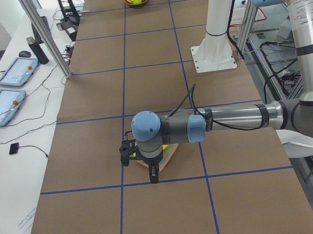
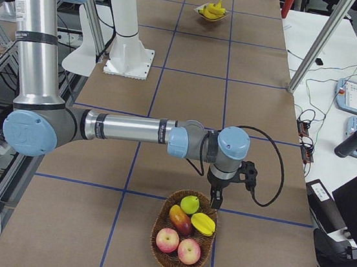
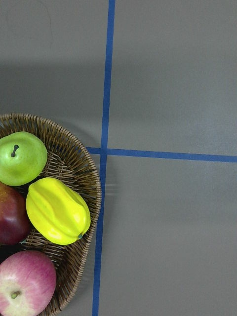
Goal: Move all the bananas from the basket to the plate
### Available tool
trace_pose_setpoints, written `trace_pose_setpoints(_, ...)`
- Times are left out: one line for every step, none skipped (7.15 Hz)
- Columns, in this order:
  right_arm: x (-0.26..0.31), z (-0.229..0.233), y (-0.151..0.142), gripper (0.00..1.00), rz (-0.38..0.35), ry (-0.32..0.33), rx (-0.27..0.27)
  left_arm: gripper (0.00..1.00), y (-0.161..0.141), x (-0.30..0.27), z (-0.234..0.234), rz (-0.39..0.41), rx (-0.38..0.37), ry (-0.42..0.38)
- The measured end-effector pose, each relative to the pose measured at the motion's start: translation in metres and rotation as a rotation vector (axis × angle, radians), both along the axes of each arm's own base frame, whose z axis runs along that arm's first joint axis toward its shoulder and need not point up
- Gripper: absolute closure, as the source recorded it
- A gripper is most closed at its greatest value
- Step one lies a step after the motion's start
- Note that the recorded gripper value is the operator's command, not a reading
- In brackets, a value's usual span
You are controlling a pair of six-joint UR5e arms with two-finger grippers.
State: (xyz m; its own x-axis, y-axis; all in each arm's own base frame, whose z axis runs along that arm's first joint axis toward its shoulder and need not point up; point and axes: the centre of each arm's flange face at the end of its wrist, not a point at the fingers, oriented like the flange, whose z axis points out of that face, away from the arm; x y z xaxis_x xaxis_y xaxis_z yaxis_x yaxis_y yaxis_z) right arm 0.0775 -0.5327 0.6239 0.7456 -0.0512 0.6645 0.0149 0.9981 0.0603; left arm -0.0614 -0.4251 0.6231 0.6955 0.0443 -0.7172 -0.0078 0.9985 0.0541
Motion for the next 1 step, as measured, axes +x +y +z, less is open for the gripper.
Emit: trace_pose_setpoints(0.0, -0.0002, -0.0002, 0.01, 0.0, 0.0, 0.0, 0.0, 0.0, 0.0, -0.0003, 0.0, 0.001, -0.001)
